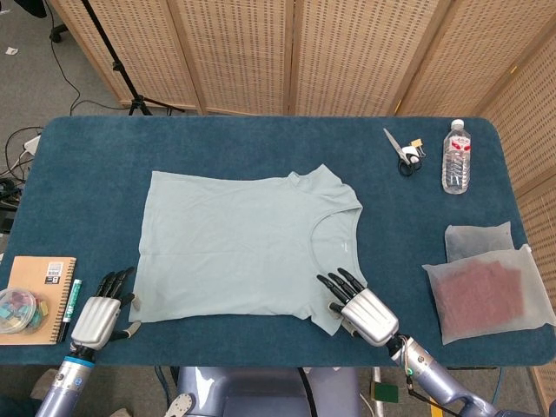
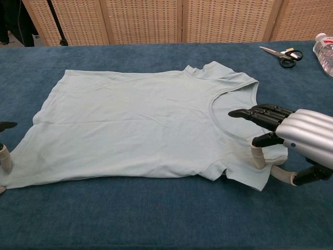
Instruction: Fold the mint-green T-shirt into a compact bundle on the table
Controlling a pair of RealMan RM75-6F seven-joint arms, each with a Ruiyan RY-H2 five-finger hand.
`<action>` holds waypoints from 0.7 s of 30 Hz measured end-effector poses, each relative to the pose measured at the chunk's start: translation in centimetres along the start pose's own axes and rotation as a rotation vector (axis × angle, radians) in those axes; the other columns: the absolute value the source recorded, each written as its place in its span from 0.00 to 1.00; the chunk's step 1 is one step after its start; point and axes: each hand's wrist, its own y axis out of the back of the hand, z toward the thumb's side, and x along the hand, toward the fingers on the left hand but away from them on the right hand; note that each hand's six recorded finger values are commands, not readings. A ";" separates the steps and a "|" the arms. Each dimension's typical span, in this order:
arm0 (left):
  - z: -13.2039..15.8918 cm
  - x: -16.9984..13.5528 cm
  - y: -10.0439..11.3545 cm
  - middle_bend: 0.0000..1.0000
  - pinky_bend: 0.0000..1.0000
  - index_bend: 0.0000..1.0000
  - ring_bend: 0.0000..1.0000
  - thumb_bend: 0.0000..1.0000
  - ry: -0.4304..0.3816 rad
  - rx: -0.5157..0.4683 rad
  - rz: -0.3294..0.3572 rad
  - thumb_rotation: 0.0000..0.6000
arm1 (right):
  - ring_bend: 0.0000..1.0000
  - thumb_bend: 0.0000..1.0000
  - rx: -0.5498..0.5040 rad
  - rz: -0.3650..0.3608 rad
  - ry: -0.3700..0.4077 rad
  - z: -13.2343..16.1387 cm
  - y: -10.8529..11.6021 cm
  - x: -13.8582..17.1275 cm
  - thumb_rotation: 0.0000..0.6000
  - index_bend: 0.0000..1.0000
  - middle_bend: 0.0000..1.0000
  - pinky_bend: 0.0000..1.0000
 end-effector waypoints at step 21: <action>-0.2 0.5 -0.1 0.00 0.00 0.65 0.00 0.41 0.010 0.019 0.005 1.00 | 0.00 0.77 -0.009 -0.005 -0.001 -0.1 0.3 0.0 1.00 0.65 0.00 0.00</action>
